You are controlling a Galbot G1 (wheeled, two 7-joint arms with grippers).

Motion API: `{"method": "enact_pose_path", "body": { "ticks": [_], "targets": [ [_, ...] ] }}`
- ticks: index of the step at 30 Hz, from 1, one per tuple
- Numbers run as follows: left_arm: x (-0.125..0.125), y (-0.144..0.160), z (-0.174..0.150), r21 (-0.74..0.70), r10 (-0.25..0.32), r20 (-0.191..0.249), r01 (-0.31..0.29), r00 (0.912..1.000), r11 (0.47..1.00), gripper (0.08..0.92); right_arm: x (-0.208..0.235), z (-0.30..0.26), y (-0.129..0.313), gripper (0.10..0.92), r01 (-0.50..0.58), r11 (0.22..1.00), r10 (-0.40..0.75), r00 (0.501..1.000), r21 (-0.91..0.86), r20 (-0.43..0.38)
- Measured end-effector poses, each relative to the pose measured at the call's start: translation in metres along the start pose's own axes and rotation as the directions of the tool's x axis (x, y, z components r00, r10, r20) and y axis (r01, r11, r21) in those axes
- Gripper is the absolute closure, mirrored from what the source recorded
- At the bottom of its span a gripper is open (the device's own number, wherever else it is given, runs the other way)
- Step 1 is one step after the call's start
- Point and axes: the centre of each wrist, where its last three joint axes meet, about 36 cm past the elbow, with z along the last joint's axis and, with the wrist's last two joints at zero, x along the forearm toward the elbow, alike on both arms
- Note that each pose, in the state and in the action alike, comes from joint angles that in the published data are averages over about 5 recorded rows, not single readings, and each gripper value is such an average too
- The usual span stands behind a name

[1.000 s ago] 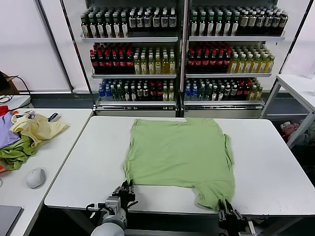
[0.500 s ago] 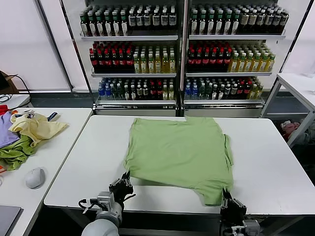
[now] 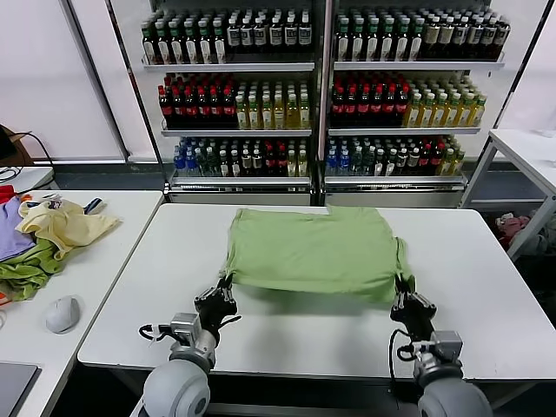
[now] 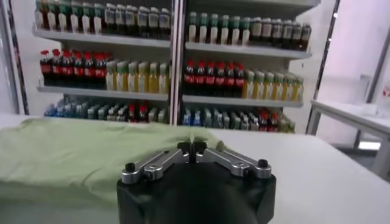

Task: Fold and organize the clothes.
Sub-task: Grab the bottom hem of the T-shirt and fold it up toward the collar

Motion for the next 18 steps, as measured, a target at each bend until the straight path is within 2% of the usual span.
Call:
{"method": "enact_pose_path", "body": {
  "ticks": [9,18],
  "targets": [
    [-0.041,-0.003,0.008,-0.086,-0.018,-0.013,0.017,0.9997,0.996,0.909,-0.050,0.001,0.001,0.899,0.002,0.999,-0.002,1.000,0.041,0.002],
    [-0.080,-0.004,0.019,-0.195,-0.068,-0.036,0.060,0.9970,0.979,0.908,-0.076,0.009,0.011,0.895,0.014,0.997,-0.012,0.999,0.074,-0.030]
  ]
}}
